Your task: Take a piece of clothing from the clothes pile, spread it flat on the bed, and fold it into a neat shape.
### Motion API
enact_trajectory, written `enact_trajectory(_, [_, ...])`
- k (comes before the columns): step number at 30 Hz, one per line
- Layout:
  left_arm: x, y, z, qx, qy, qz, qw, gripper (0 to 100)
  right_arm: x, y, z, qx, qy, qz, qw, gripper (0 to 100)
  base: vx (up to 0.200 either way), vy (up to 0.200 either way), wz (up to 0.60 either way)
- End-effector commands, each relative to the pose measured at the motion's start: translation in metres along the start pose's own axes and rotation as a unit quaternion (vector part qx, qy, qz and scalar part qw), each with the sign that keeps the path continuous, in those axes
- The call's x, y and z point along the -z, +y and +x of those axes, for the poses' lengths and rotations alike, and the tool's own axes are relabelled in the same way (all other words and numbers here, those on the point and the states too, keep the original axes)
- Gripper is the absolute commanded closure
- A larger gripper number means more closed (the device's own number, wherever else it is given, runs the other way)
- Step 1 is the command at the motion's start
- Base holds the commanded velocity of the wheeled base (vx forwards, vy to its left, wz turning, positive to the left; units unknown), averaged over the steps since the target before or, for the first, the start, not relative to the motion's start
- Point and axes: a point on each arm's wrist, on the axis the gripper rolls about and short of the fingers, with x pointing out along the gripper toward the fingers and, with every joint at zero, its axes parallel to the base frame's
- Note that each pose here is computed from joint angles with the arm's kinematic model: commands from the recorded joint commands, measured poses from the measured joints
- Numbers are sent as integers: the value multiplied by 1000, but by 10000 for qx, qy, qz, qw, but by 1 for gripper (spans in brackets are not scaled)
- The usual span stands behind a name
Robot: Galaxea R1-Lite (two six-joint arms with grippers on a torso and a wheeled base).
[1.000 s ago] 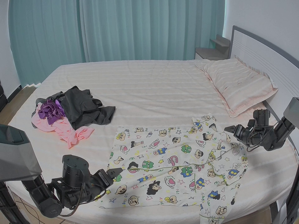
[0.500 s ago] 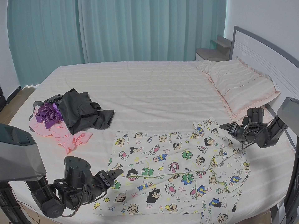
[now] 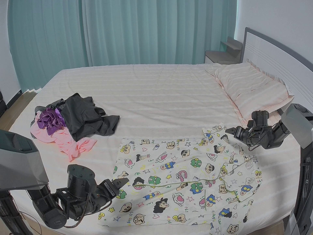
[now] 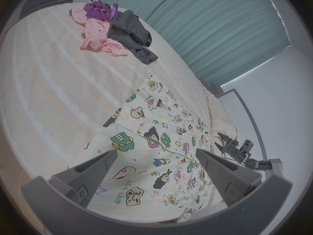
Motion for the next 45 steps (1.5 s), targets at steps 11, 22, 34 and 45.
enact_trajectory(11, [1, 1, 0, -30, 15, -44, 10000, 0, 2, -28, 42, 165, 45, -12, 9999, 0, 0, 0, 0])
enact_trajectory(22, [1, 1, 0, -23, 27, -78, 10000, 0, 9, -35, 55, 107, 128, -79, 9998, 0, 0, 0, 0])
enact_trajectory(34, [1, 1, 0, -27, 22, -83, 10000, 0, 5, -46, 62, -123, 187, 53, 9997, 100, 0, 0, 0])
enact_trajectory(45, [1, 1, 0, -20, 18, -84, 10000, 0, -24, -53, 57, -299, -412, 531, 9973, 100, 0, 0, 0])
